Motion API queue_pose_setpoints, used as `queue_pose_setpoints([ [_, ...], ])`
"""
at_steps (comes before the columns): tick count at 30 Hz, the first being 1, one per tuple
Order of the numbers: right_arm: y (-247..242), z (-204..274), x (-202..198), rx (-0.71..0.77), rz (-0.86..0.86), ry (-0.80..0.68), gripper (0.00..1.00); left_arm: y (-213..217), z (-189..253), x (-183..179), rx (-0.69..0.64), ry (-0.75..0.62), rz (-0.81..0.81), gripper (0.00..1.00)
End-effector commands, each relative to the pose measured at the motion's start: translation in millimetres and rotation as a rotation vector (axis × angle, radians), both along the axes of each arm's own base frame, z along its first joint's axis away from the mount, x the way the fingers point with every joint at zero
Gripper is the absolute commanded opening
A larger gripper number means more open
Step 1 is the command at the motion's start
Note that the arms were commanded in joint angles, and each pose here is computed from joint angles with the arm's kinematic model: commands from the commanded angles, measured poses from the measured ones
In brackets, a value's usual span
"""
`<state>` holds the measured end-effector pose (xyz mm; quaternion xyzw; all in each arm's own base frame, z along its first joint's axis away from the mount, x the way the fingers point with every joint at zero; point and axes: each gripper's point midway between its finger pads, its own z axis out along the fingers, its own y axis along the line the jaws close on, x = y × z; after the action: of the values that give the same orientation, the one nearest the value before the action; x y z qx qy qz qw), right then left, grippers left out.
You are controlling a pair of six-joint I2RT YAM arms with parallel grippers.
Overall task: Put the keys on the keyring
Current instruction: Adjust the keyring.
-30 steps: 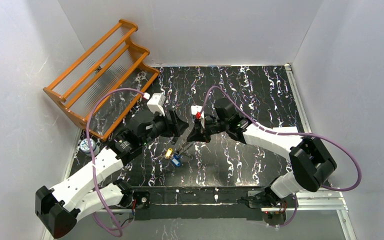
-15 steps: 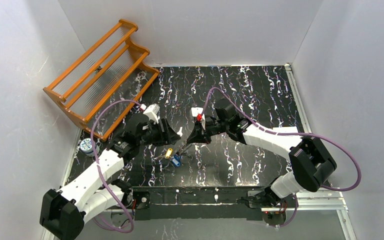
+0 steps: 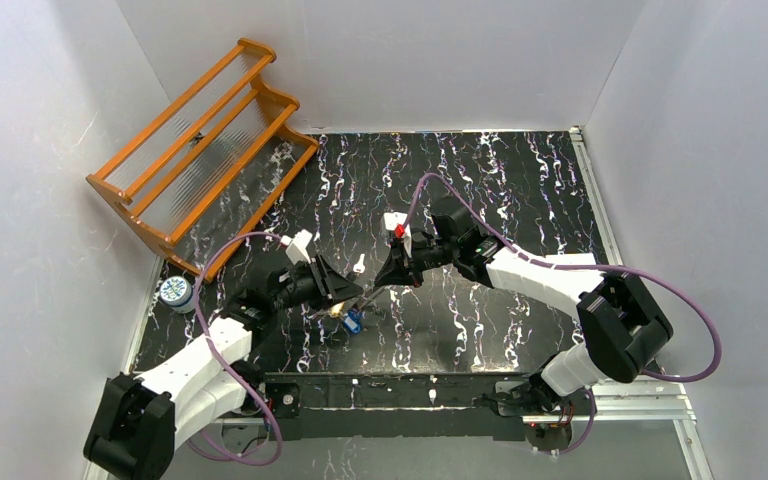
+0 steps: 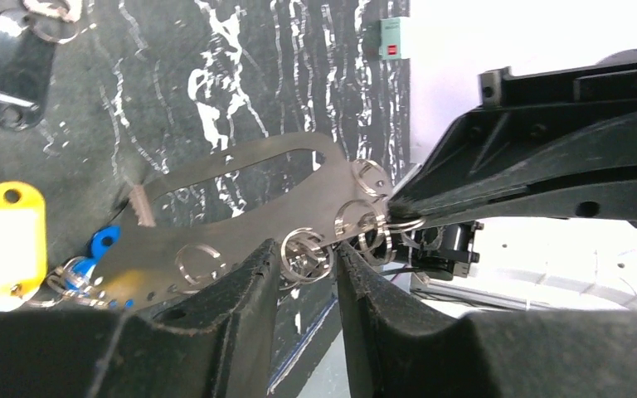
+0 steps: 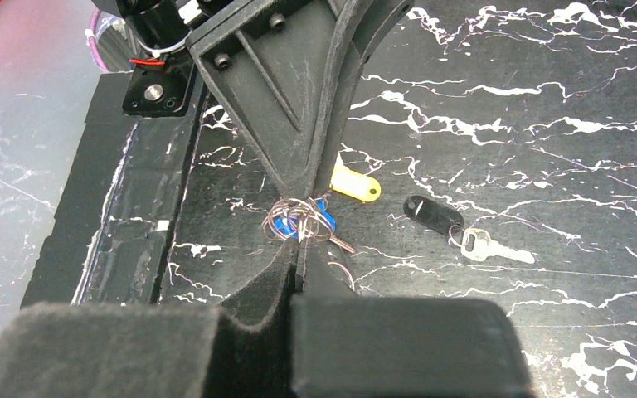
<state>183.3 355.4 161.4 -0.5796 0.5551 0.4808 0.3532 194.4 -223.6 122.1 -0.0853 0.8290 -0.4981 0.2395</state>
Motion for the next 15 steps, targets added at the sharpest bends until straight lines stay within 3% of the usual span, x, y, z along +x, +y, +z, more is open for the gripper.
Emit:
queue_pose_setpoints([
  [1,-3.0,-17.2,-1.8,-0.049,-0.011,0.061,0.01,-10.7,27.3,4.9,-0.093,-0.069,-0.04,0.28],
  [5,-2.3,-15.8,-1.9,-0.044,-0.007,0.066,0.01,-10.1,29.4,8.2,-0.061,-0.095,-0.048,0.24],
  [8,-1.7,-14.5,-1.6,-0.041,-0.006,0.067,0.01,-6.5,28.1,10.9,-0.012,-0.118,-0.046,0.26],
  [15,-0.9,-14.2,-0.6,-0.039,-0.004,0.077,0.01,-14.2,39.6,8.5,-0.05,-0.149,-0.097,0.29],
])
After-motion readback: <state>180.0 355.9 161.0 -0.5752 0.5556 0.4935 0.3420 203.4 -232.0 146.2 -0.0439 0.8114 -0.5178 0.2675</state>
